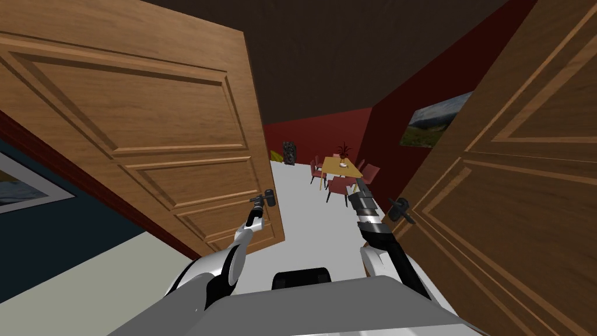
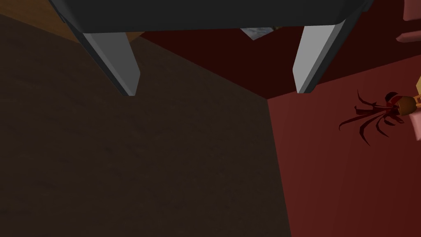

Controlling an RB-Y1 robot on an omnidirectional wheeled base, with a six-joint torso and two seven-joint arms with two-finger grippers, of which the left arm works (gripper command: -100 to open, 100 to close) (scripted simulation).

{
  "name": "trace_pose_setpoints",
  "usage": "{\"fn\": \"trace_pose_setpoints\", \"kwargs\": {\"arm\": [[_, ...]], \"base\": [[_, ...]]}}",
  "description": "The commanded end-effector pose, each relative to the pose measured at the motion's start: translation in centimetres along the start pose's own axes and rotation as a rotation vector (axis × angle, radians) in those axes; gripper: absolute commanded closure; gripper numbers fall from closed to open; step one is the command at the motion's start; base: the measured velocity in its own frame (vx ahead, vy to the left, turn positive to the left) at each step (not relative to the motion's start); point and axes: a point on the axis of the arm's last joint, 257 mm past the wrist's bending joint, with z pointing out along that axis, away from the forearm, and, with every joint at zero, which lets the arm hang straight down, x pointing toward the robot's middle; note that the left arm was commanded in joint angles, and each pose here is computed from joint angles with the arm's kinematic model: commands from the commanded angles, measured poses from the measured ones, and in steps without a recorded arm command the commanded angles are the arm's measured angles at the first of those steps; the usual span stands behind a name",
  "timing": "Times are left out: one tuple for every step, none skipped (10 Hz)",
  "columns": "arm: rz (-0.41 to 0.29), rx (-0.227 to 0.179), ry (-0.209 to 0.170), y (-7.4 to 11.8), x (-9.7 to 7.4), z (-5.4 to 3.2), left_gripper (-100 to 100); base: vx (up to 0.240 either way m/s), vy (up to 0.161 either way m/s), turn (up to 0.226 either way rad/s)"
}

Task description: Push the door open

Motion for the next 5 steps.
{"fn": "trace_pose_setpoints", "kwargs": {"arm": [[-0.001, 0.01, -0.017, -0.5, -0.9, 0.15, 100], [-0.001, 0.011, -0.026, -0.5, -1.4, 0.15, 100], [-0.002, 0.011, -0.036, -0.6, -2.0, 0.15, 100], [-0.002, 0.011, -0.036, -0.6, -2.0, 0.15, 100], [-0.002, 0.011, -0.036, -0.6, -2.0, 0.15, 100]], "base": [[0.17, -0.127, 0.07], [0.182, -0.1, 0.07], [0.185, -0.072, 0.041], [0.104, -0.038, 0.024], [0.028, 0.005, -0.016]]}}
